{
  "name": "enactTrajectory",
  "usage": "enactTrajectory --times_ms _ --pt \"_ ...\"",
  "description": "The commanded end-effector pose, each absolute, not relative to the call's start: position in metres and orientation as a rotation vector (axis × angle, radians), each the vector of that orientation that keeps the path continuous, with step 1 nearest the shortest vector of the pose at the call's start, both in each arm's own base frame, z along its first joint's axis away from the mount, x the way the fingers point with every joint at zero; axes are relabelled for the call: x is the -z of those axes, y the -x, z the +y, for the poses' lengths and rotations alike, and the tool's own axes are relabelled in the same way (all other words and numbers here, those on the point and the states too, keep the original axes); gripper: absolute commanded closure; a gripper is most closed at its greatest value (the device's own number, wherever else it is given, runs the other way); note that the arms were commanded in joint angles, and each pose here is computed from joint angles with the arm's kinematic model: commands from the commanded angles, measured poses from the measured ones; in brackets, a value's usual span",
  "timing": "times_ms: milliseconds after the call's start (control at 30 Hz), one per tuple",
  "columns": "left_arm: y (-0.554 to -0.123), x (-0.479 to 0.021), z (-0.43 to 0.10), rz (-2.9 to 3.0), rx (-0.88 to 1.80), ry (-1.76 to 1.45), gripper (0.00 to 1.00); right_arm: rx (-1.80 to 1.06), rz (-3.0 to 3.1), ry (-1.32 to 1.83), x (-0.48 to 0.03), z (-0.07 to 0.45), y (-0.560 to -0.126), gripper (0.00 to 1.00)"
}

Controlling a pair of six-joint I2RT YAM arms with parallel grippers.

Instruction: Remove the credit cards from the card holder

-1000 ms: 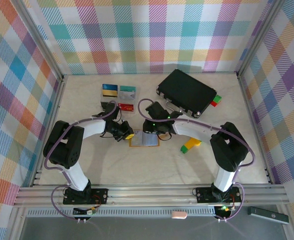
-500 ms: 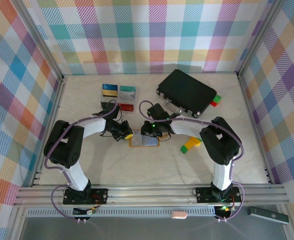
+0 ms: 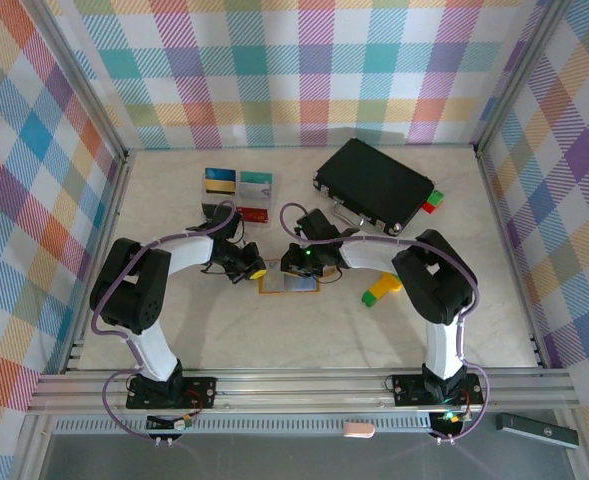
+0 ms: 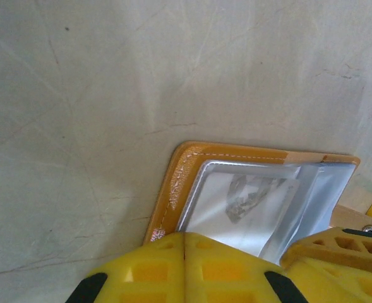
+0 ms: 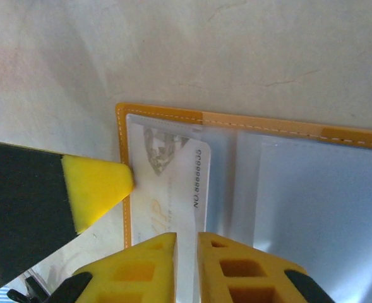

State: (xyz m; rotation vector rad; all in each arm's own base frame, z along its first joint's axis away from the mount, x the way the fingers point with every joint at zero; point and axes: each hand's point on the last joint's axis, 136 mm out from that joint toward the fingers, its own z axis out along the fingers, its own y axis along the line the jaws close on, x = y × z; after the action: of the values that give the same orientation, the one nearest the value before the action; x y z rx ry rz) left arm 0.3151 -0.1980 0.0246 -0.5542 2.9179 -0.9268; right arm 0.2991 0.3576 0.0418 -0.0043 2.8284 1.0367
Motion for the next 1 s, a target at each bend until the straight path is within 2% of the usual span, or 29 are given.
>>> enactTrajectory --times_ms 0,967 --pt "-0.3033 -0.0057 -0.1915 2.973 0.841 0.551 0.94 -1.075 2.848 -0.013 -0.0363 0.3589 -0.2974 0.84" --pt "-0.3026 -0.0041 -0.1918 2.970 0.850 0.553 0.96 -1.107 2.871 -0.035 -0.0267 0.3605 -0.2961 0.89"
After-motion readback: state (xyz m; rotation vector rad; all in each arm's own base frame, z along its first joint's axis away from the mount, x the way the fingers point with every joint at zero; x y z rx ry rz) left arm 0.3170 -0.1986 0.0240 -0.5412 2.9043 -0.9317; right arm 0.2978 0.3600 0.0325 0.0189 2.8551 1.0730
